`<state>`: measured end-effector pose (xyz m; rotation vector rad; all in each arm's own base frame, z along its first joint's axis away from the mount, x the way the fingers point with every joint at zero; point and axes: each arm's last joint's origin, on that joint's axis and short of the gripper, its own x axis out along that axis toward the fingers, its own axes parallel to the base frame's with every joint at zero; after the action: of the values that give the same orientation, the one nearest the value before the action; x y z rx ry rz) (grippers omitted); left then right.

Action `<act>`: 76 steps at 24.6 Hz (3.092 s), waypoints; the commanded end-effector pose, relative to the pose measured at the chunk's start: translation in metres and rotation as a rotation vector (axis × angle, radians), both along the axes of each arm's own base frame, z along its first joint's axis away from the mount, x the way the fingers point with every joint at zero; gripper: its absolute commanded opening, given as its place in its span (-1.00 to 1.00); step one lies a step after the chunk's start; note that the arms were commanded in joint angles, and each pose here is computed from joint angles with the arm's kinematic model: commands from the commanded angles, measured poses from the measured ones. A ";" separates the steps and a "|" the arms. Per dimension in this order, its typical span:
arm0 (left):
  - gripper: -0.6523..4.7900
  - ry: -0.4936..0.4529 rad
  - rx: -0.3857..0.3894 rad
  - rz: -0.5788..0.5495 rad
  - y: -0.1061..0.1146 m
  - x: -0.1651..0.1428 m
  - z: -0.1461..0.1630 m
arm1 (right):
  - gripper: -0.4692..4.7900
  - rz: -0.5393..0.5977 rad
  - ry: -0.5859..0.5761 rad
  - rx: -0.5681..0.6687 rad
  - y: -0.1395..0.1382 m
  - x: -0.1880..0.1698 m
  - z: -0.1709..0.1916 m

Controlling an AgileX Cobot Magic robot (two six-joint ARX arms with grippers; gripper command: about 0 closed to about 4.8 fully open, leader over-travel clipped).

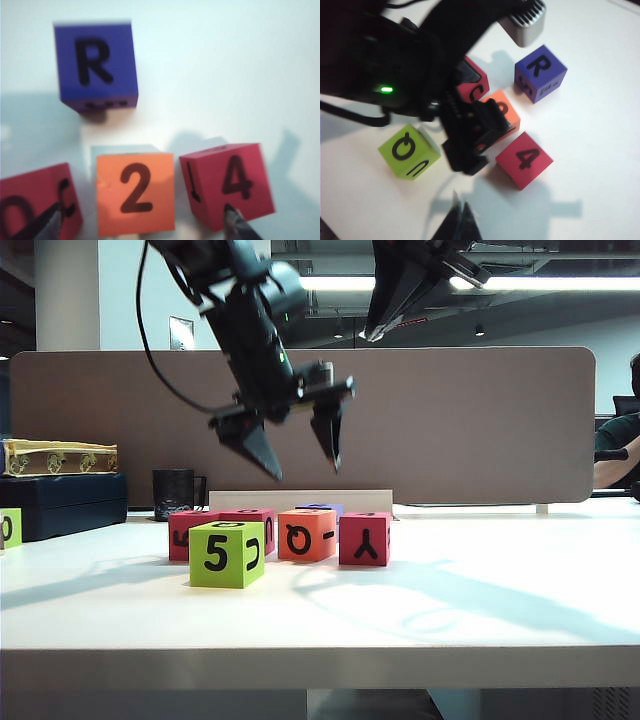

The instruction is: Select the appropriate blocks from the scattered letter blocks on the table and arrange them in a row to spell out "2024".

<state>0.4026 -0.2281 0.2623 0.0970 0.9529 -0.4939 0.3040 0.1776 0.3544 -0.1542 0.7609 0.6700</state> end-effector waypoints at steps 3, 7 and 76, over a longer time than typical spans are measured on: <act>0.58 -0.117 0.054 0.032 0.016 -0.003 0.030 | -0.83 -0.035 -0.029 0.012 -0.009 0.006 0.004; 0.12 -0.128 0.069 0.097 0.045 0.001 0.044 | -0.83 -0.087 -0.012 0.007 -0.022 0.016 0.000; -0.78 0.172 -0.011 0.083 0.116 0.051 -0.059 | -0.83 -0.210 0.307 0.022 -0.003 0.110 -0.165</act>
<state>0.4535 -0.1094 0.2021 0.0080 1.1220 -0.4271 0.4131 0.1728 0.1858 0.0428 1.0701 0.4960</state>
